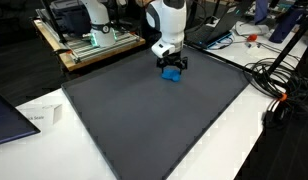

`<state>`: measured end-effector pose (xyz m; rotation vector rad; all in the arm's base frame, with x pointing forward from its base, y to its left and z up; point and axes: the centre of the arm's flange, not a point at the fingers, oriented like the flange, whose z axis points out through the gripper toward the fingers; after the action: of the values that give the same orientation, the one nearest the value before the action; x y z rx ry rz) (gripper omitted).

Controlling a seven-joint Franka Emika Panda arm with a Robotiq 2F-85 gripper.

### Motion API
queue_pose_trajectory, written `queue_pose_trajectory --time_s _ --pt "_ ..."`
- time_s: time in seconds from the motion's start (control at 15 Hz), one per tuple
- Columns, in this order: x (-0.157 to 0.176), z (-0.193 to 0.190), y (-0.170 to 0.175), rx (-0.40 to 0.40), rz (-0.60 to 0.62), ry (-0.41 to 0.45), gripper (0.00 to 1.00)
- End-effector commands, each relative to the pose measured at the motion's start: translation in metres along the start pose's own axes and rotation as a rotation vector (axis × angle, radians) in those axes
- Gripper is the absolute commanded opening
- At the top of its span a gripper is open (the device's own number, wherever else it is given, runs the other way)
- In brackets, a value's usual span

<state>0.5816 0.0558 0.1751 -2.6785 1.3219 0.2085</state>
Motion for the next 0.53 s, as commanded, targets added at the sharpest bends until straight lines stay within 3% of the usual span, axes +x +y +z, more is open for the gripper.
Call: queue_pose_trajectory --time_s 0.0,0.2,0.47 --pt "0.001 0.008 -0.010 -0.058 0.066 -0.023 1.00" --pt "0.001 0.013 -0.014 -0.092 0.085 -0.030 1.00" --pt "0.003 0.021 -0.017 -0.125 0.052 0.036 1.00"
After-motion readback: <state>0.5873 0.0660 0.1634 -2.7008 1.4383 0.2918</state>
